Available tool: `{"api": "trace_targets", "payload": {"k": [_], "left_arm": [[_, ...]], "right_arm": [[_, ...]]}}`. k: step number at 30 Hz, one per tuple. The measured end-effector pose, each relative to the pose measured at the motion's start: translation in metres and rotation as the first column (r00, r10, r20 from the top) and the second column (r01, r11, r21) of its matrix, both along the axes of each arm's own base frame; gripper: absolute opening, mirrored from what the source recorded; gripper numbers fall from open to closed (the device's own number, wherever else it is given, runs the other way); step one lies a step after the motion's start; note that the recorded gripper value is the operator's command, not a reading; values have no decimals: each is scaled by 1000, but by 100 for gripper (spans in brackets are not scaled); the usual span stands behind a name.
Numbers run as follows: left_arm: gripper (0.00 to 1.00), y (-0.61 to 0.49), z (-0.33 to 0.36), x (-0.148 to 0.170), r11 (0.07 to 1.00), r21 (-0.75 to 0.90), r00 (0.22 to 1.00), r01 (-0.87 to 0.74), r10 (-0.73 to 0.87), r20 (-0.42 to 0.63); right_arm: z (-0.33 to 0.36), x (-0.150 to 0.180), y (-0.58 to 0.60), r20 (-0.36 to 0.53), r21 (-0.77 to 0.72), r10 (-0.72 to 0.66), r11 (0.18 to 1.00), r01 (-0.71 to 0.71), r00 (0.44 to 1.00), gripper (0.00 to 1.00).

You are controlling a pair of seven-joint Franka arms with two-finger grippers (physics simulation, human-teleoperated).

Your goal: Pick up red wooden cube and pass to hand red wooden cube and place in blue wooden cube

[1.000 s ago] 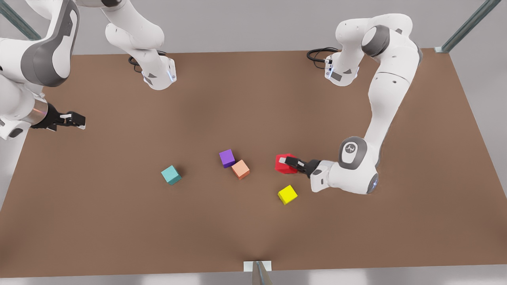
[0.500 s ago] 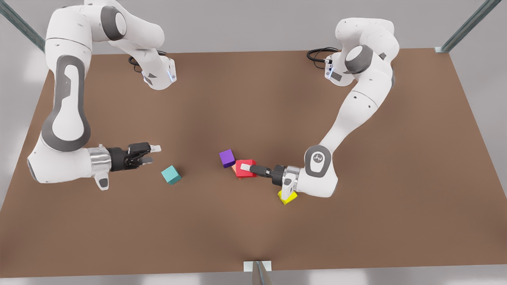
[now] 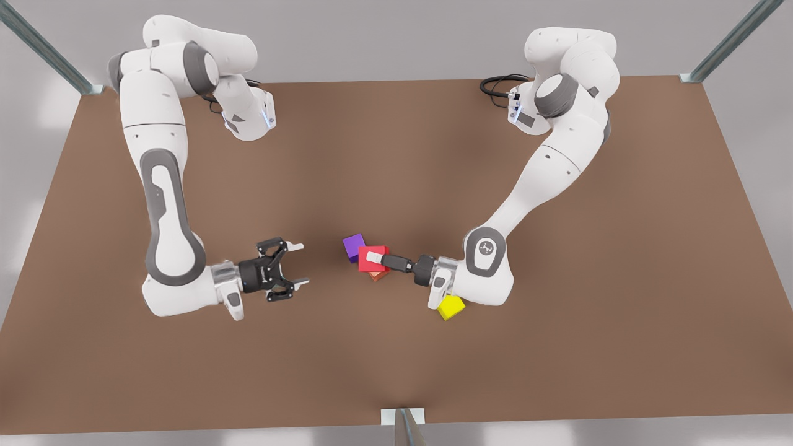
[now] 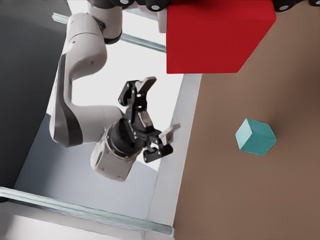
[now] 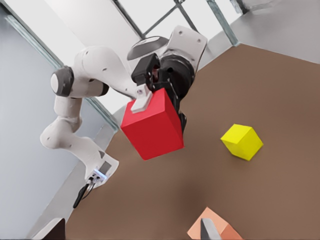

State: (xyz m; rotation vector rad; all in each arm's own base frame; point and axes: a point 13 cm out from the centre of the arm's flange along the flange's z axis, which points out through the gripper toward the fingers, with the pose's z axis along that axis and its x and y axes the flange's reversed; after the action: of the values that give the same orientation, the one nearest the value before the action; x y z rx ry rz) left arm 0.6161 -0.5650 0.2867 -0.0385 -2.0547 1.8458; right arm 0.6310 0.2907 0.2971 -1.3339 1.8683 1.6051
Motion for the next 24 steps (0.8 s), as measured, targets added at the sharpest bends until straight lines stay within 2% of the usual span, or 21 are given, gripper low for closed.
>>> {"api": "trace_targets", "payload": {"k": [5, 9, 15, 24], "left_arm": [[55, -3, -2, -3, 1000, -3, 1000, 4, -4, 11], [55, -4, -3, -3, 1000, -5, 1000, 5, -5, 21], [55, -4, -5, -3, 1000, -8, 999, 5, -5, 32], [55, -8, -7, -3, 1000, -11, 999, 2, -2, 50]], "right_arm": [[2, 21, 12, 253, 113, -31, 994, 2, 967, 100], [0, 34, 29, 399, 173, -97, 985, 29, 912, 100], [-15, 17, 53, 497, 216, -152, 975, 48, 854, 100], [-34, -16, 85, 576, 260, -185, 965, 36, 796, 100]]}}
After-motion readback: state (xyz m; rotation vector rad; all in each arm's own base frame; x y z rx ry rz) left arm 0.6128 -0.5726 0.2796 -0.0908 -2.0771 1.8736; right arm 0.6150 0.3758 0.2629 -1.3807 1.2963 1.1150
